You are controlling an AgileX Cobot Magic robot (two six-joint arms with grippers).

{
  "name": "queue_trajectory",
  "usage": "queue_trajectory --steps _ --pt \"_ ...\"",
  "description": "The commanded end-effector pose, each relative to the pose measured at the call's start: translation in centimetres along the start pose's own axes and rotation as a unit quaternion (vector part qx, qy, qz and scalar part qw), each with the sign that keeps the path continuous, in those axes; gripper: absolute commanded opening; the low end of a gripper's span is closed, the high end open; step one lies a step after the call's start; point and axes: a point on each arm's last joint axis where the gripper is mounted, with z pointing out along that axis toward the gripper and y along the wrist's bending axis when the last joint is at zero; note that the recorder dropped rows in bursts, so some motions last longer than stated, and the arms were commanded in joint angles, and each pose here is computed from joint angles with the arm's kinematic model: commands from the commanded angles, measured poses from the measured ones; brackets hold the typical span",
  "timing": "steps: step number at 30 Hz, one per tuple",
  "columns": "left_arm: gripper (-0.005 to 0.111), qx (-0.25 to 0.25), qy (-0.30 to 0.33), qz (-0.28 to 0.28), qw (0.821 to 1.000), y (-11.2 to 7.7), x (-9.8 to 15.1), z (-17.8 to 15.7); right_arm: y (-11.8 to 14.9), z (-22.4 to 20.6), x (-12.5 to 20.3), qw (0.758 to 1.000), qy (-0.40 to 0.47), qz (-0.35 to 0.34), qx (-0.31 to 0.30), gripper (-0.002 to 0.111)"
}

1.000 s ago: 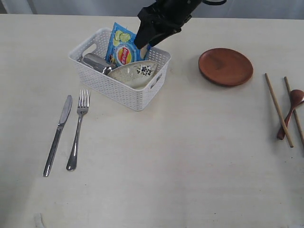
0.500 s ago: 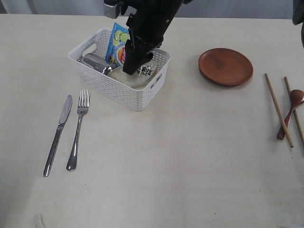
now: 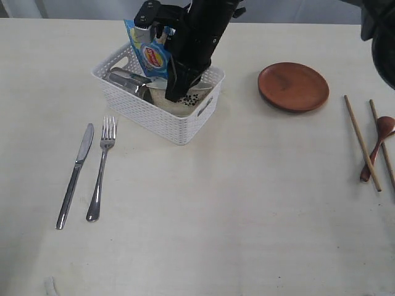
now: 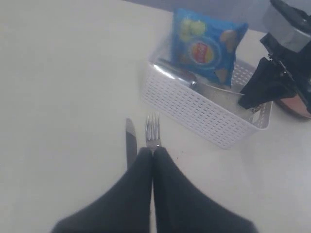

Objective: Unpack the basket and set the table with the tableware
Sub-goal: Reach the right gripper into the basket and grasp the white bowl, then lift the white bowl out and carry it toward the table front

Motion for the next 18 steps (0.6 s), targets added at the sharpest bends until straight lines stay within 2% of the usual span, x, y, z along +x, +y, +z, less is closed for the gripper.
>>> queue_trajectory --steps 1,10,18 --pt "0.000 0.005 0.001 0.001 1.000 0.0 0.2 0.0 0.5 -2.1 -0.5 1.000 -0.012 -0.017 0.016 0.000" --pt "0.000 0.004 0.000 0.002 1.000 0.0 0.2 0.0 2.0 -6.0 -1.6 0.998 -0.049 -0.028 0.041 0.000" --pt "0.000 0.004 0.000 0.002 1.000 0.0 0.2 0.0 3.5 -9.3 -2.2 0.995 -0.077 0.007 0.063 0.000"
